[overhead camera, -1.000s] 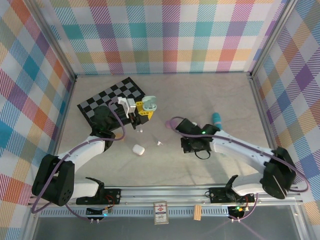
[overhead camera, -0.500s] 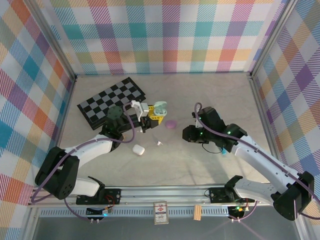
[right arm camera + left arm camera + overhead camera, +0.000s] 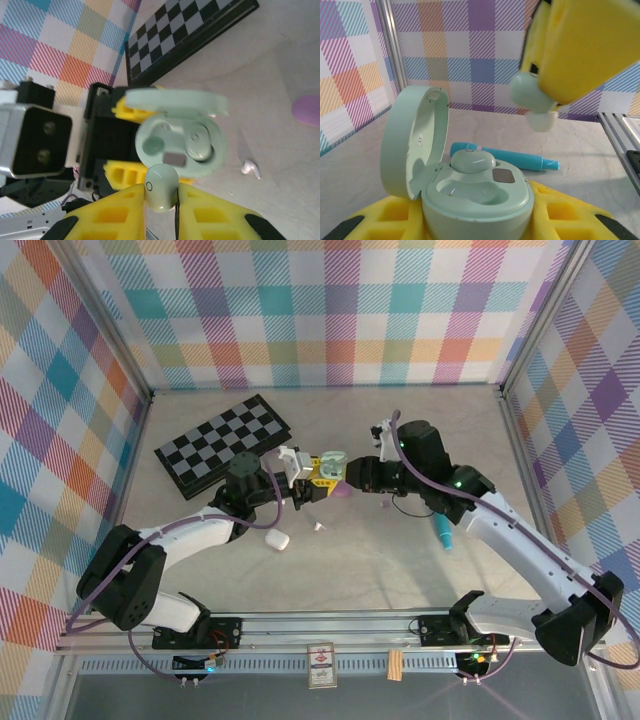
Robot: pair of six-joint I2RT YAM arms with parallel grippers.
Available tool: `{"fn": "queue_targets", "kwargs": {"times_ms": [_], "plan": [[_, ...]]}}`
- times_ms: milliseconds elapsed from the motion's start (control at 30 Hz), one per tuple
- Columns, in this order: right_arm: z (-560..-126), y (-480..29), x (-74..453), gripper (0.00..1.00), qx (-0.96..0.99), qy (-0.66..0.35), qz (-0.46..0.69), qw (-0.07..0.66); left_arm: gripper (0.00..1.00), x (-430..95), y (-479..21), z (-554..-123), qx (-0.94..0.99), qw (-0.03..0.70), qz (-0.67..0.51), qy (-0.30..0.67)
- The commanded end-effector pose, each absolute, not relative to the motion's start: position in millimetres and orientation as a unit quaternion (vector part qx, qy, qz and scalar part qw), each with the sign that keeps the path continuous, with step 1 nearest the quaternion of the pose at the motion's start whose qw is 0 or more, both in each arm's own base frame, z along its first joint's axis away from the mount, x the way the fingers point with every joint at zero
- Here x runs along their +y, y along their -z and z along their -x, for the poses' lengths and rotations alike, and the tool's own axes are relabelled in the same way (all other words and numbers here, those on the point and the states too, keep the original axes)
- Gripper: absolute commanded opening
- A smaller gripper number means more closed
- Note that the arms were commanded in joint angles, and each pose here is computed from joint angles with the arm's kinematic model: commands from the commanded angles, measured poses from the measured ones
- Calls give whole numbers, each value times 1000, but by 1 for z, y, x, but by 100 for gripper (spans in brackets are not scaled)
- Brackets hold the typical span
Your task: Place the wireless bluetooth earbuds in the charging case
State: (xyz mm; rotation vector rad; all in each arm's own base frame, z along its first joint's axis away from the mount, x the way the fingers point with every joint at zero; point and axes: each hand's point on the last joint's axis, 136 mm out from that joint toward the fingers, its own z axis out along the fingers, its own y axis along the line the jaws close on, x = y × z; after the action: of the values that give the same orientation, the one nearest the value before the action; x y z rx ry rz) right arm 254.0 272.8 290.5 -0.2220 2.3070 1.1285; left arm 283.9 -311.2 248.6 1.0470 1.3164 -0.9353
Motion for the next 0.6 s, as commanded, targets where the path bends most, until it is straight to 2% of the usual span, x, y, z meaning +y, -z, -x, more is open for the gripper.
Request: {"fn": "queue_targets", "kwargs": {"times_ms": [0,567], "plan": [[-262,-313,285,21,836,-446,108,299,34,-318,-261,-284,538,587,-462,390],[-274,-295,300,21,848,-442,112,271,34,-325,-267,-289,532,590,-467,388]]}}
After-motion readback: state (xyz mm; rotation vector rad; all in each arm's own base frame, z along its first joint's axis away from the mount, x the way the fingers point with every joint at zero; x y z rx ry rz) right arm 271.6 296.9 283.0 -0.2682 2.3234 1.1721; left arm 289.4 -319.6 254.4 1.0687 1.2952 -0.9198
